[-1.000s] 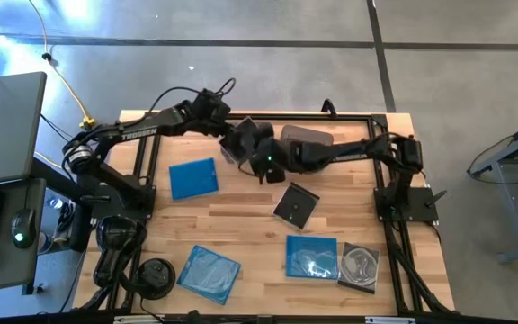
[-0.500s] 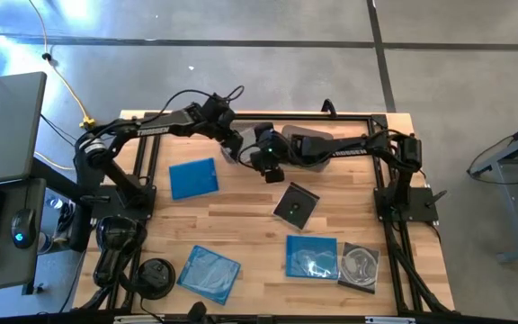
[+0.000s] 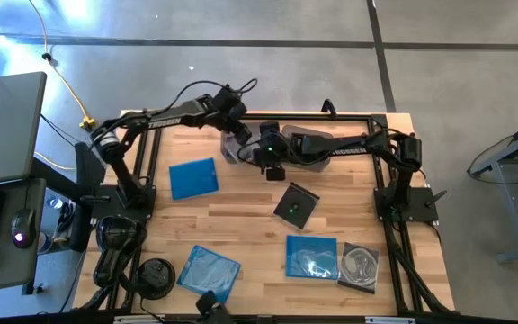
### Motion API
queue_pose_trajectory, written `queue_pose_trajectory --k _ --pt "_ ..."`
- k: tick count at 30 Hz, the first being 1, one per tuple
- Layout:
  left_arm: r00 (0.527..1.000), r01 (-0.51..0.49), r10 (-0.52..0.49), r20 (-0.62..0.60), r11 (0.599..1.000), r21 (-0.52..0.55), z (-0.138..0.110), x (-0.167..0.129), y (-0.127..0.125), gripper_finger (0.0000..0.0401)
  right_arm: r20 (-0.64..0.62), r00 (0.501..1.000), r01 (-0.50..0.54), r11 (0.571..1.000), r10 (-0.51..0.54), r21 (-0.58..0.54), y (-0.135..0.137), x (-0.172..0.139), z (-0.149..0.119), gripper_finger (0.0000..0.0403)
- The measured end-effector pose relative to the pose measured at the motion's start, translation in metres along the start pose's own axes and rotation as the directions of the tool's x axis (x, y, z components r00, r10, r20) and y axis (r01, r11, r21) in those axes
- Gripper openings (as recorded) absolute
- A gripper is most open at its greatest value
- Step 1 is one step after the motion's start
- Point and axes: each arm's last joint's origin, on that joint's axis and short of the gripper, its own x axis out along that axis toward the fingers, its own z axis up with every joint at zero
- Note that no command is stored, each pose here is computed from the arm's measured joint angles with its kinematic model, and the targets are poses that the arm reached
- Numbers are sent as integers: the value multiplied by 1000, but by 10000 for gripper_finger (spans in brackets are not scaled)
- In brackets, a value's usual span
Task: Pick & place jewel cases by type
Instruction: Put the top left black CD case into the left black bin, then put the top black CD case into the left black bin
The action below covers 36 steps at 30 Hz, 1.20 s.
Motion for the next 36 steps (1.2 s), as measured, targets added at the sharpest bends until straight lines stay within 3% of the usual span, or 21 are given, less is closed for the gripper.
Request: queue_pose_trajectory --k 4,10,15,22,26,29,31,33,36 --pt "998 -1 4 -68 999 45 5 8 0 190 4 1000 -7 1000 7 15 1 0 0 196" --pt "998 -39 42 -37 996 84 22 9 -6 190 -34 998 42 997 -44 -57 2 -1 1 197" --pt "997 28 -22 -76 997 76 45 -22 -13 190 -124 969 194 966 -216 -169 6 -21 11 197" --pt "984 146 -134 -115 983 111 68 -85 -41 190 -61 978 182 958 -200 -223 30 -79 34 197" --pt "953 291 -269 -137 940 180 67 -126 -65 190 0 982 188 971 -190 -151 44 -128 43 197" --pt "940 335 -308 -147 917 217 57 -152 -83 190 52 996 72 997 -70 -36 50 -164 39 197" --pt "950 308 -281 -138 918 250 49 -169 -95 190 75 996 -48 996 42 77 54 -182 33 197" --pt "964 260 -230 -131 918 301 39 -186 -109 190 68 987 -156 969 145 191 58 -196 25 197" --pt "982 185 -163 -91 911 368 21 -202 -133 190 -28 973 -213 934 230 287 68 -208 13 197"
